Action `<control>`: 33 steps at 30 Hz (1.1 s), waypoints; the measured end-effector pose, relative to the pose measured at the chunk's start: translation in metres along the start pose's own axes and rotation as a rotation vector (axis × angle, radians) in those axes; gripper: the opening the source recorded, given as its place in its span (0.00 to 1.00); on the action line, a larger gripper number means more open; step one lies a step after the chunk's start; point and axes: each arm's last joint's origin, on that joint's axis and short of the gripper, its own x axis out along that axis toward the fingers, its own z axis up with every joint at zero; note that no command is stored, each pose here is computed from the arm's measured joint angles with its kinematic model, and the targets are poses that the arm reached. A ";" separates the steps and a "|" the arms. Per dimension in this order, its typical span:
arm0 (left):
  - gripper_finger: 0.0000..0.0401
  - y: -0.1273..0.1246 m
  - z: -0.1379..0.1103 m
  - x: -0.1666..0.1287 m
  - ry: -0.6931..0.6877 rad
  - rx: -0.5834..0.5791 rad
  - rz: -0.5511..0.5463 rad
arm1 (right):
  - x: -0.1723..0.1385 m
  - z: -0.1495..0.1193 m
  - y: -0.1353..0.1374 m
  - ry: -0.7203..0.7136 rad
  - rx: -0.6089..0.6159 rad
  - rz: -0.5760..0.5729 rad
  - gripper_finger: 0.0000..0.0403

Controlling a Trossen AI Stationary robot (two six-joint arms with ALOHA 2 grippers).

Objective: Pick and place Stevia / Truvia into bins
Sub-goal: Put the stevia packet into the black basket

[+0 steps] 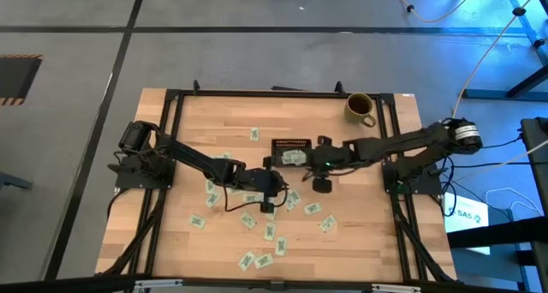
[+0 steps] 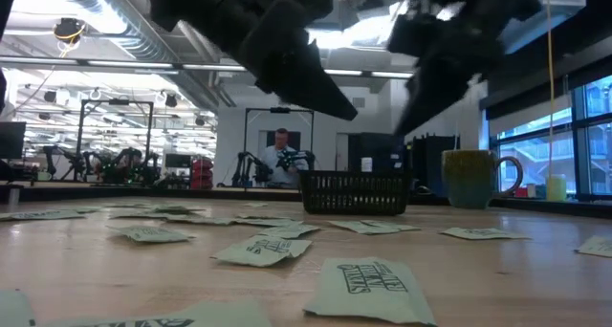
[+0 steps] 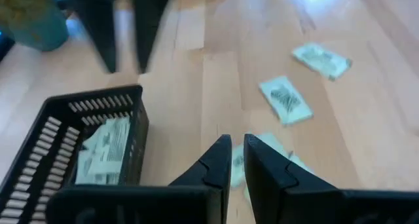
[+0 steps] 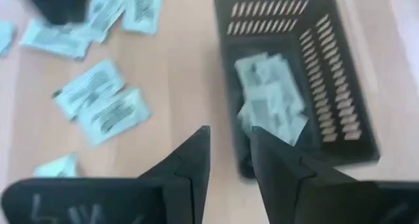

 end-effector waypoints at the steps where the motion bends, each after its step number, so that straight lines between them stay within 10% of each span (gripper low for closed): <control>1: 0.09 0.004 0.003 0.001 -0.005 -0.013 -0.019 | -0.004 -0.006 0.002 -0.011 0.007 0.009 0.28; 11: 0.14 0.011 0.012 0.010 0.036 0.075 -0.089 | -0.044 -0.039 0.007 -0.238 0.092 0.097 0.28; 33: 0.21 -0.013 -0.002 0.076 0.324 0.019 -0.096 | -0.048 -0.044 0.005 -0.258 0.093 0.100 0.28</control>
